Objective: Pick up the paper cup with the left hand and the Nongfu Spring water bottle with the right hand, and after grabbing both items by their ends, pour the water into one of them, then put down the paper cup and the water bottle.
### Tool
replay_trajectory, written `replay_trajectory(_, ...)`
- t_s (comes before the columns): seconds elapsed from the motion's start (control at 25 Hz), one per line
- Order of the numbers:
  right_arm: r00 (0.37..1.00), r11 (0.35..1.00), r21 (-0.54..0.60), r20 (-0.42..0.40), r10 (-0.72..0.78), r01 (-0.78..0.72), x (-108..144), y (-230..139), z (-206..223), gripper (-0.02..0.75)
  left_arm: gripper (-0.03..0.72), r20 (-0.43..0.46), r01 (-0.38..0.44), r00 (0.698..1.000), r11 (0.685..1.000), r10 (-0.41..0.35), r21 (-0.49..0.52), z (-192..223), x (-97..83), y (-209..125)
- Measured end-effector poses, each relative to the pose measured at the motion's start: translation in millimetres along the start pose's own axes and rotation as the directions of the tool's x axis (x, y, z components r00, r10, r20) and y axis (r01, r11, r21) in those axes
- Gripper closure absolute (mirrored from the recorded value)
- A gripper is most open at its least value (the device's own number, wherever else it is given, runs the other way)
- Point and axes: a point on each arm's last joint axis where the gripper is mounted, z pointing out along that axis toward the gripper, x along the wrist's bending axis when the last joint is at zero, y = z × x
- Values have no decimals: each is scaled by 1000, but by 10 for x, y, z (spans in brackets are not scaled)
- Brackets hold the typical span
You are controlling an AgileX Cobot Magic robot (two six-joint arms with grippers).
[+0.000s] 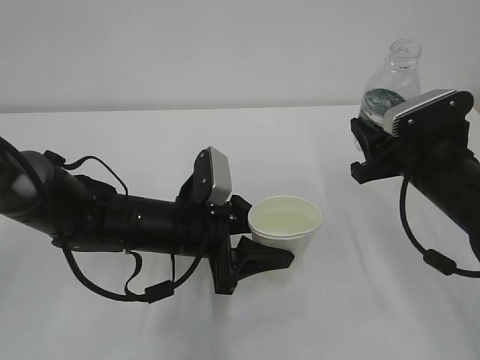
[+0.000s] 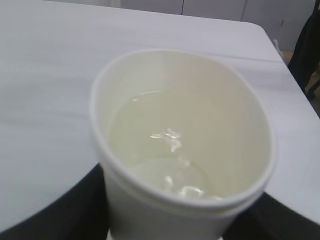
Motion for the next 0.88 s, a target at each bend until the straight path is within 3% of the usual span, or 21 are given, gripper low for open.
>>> replay_trajectory(0.28,989,994,17,101,109,-112,-90,-25,-3,342,266,-80,54,995,997,-58,-50,-5,76,40)
replay_trajectory(0.56,983,991,21,133,128,-132,-118,-34,-6,342,267,-151,100,982,990,-114,-99,-18,147,73)
replay_trajectory(0.88,971,987,27,182,152,-159,-161,-49,-13,365,277,-210,80,972,989,-105,-127,-31,202,95)
